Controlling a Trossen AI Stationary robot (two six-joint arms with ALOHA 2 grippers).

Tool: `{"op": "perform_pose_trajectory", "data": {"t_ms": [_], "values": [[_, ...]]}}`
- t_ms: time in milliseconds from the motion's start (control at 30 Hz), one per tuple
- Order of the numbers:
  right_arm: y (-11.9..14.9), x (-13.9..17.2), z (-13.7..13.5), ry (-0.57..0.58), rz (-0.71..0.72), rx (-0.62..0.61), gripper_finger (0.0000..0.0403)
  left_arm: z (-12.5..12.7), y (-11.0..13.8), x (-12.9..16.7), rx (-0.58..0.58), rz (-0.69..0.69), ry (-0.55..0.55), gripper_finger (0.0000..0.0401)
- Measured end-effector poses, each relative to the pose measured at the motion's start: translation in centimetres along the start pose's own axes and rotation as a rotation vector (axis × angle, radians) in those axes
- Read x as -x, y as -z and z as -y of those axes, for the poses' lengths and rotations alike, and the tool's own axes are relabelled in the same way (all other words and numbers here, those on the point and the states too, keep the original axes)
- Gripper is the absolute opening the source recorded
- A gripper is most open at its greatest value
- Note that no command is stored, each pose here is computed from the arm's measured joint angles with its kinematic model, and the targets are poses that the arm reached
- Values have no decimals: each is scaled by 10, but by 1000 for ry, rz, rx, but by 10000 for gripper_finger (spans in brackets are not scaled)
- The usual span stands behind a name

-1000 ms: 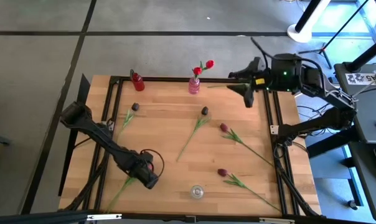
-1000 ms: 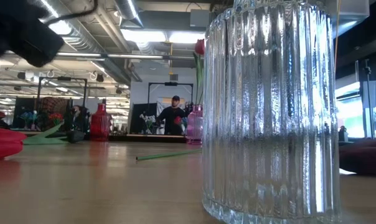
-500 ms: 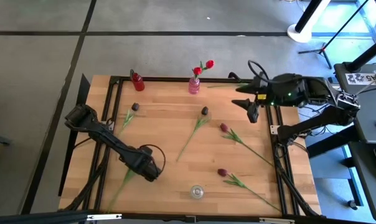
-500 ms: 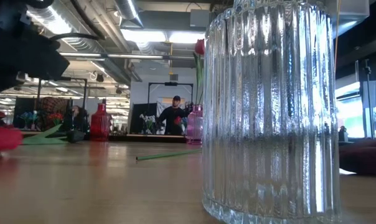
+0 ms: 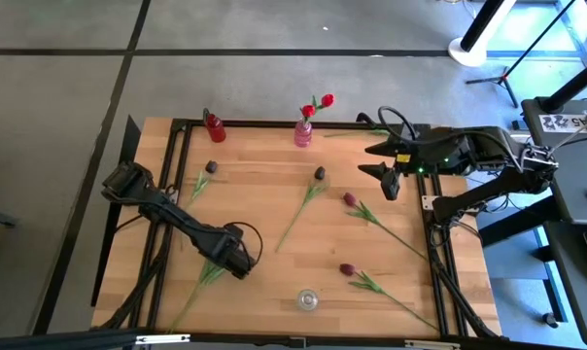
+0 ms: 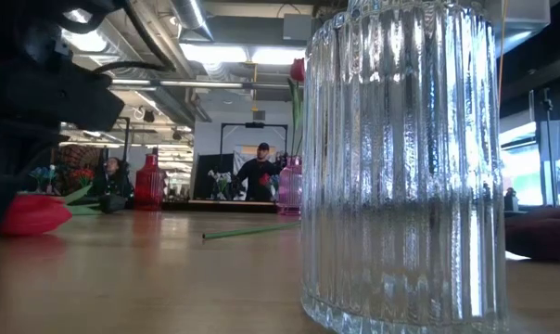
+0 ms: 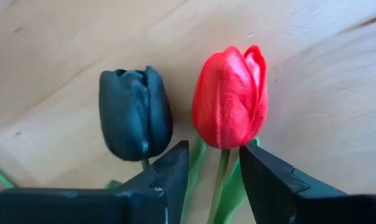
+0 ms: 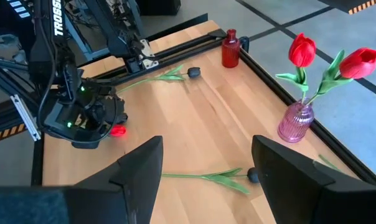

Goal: Sort flowers into vase by color
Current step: Put the red flower into the pink flower vase

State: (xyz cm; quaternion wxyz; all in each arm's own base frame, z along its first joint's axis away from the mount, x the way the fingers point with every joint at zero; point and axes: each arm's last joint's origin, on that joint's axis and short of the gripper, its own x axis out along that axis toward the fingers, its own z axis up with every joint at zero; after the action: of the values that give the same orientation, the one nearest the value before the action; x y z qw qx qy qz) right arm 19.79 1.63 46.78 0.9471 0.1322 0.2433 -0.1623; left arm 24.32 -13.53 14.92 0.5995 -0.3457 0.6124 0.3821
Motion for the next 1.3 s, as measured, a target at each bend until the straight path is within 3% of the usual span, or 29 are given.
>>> {"op": "perform_pose_trajectory", "data": {"t_ms": [500,633,767,900,1067,1300], "values": [[-1,-3,0,40,15,-2,246,6,-17,0,-39,140,56,50],[-9,2,-3,-61,81,-11,246,5,-31,0,-66,151,49,9],[-20,20,-2,-160,215,13,246,5,-48,24,-67,225,125,6],[-21,33,1,-198,260,89,246,9,-65,66,-64,392,281,1],[-20,34,-1,-283,252,241,246,8,-85,129,-39,733,511,0],[-5,-1,-12,-348,219,310,246,-1,-111,194,-45,1170,696,0]]}}
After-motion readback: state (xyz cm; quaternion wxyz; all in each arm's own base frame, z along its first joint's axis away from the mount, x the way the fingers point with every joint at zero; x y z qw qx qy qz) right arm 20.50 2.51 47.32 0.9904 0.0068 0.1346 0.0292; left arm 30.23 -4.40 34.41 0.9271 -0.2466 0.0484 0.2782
